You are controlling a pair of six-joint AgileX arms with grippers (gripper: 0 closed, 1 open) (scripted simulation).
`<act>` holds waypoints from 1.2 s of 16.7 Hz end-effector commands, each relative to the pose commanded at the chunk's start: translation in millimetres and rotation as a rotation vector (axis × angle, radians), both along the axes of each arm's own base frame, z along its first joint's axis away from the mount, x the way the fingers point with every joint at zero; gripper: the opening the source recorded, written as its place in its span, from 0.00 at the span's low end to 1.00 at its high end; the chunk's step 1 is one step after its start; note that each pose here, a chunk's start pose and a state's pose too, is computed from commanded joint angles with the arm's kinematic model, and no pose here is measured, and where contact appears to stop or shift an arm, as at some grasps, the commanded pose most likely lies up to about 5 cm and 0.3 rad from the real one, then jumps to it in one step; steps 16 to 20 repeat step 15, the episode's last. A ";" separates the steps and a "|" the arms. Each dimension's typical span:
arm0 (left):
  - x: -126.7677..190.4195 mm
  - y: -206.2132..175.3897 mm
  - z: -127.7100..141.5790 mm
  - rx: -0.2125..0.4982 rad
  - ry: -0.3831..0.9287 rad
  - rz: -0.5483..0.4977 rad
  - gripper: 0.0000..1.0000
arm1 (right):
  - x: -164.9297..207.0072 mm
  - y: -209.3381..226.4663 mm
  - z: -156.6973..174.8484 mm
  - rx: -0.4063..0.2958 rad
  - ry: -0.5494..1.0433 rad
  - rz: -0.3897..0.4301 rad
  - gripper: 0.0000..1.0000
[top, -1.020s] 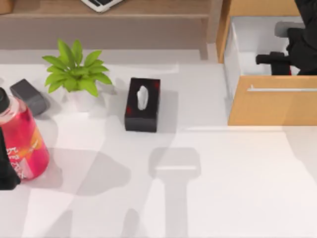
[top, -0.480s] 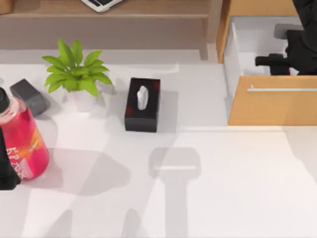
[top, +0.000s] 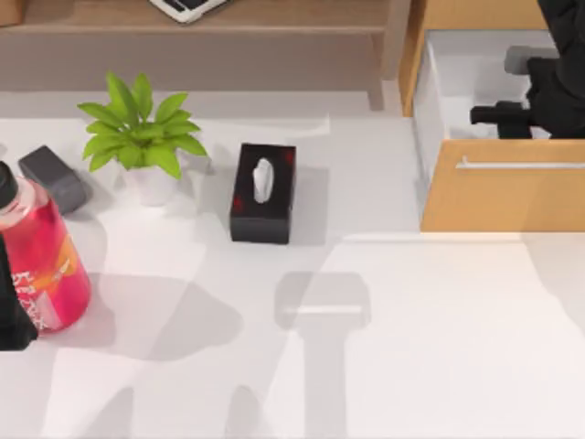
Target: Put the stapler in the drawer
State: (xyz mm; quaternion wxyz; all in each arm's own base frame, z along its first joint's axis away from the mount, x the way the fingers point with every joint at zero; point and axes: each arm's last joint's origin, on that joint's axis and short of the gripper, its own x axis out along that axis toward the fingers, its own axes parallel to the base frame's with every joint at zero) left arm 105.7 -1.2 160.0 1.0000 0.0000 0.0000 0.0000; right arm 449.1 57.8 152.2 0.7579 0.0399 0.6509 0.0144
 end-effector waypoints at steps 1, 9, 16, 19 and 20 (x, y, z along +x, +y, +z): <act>0.0 0.0 0.0 0.000 0.000 0.000 1.00 | 0.0 0.0 0.0 0.000 0.000 0.000 0.38; 0.0 0.0 0.0 0.000 0.000 0.000 1.00 | 0.0 0.0 0.0 0.000 0.000 0.000 0.98; 0.0 0.0 0.0 0.000 0.000 0.000 1.00 | 0.0 0.0 0.0 0.000 0.000 0.000 1.00; 0.0 0.0 0.0 0.000 0.000 0.000 1.00 | 0.0 0.0 0.0 0.000 0.000 0.000 1.00; 0.0 0.0 0.0 0.000 0.000 0.000 1.00 | 0.0 0.0 0.0 0.000 0.000 0.000 1.00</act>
